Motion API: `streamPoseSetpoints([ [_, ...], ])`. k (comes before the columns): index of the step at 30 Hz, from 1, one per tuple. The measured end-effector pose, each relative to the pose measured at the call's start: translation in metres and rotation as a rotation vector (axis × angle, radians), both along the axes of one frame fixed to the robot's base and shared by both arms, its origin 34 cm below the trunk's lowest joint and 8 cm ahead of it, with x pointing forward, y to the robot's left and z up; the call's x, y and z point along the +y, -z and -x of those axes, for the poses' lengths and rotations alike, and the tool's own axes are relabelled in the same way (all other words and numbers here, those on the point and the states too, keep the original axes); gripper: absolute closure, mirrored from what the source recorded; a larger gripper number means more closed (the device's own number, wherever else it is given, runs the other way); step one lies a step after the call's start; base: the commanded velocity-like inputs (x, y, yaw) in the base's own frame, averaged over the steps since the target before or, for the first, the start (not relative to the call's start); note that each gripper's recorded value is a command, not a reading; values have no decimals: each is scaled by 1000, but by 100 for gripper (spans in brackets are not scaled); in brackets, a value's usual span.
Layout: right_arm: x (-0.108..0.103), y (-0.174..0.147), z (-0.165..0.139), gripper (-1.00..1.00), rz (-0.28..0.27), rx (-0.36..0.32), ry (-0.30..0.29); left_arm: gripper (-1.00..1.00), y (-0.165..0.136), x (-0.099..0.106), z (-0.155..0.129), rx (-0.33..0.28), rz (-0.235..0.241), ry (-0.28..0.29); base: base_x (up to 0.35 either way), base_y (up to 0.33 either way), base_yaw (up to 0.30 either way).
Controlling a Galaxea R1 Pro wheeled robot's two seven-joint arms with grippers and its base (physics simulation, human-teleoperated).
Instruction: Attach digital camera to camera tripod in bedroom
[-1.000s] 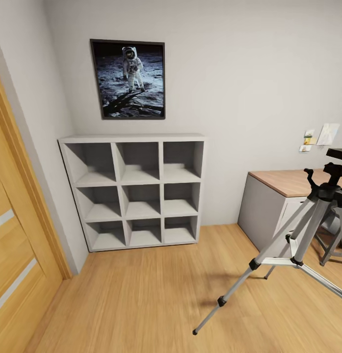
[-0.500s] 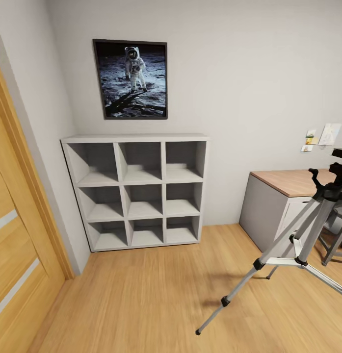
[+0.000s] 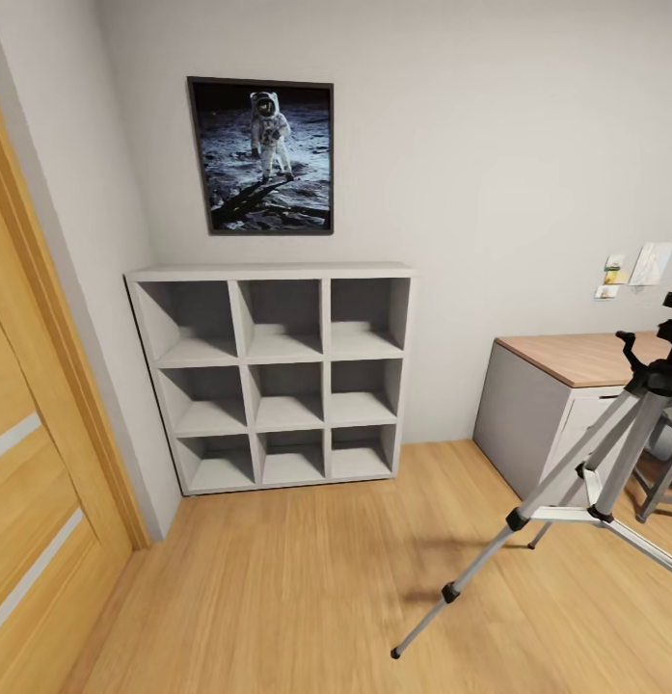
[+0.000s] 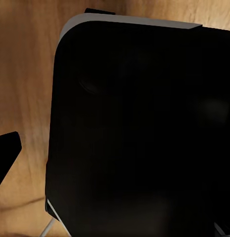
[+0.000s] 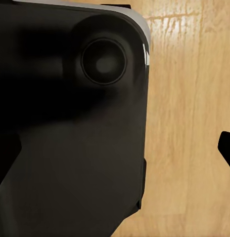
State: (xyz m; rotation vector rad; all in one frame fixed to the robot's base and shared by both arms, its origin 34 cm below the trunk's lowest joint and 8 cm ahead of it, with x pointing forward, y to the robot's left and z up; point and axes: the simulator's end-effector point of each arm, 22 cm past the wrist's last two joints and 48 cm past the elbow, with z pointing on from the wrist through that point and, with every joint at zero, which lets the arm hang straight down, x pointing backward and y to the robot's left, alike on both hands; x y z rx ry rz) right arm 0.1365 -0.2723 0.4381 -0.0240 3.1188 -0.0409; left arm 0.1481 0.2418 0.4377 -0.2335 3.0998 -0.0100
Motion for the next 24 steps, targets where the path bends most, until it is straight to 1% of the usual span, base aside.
streamPoseSetpoints([
  [11,0,0,0,-100,-1,0,0,-100,0,0,0,0,0,0,0,115,0],
  [21,1,0,0,-100,0,-1,1,-100,0,1,-1,-2,-1,2,0,21,0],
  [24,1,0,-1,-100,-1,-1,1,-100,0,2,-6,-13,-3,4,0,3,0],
])
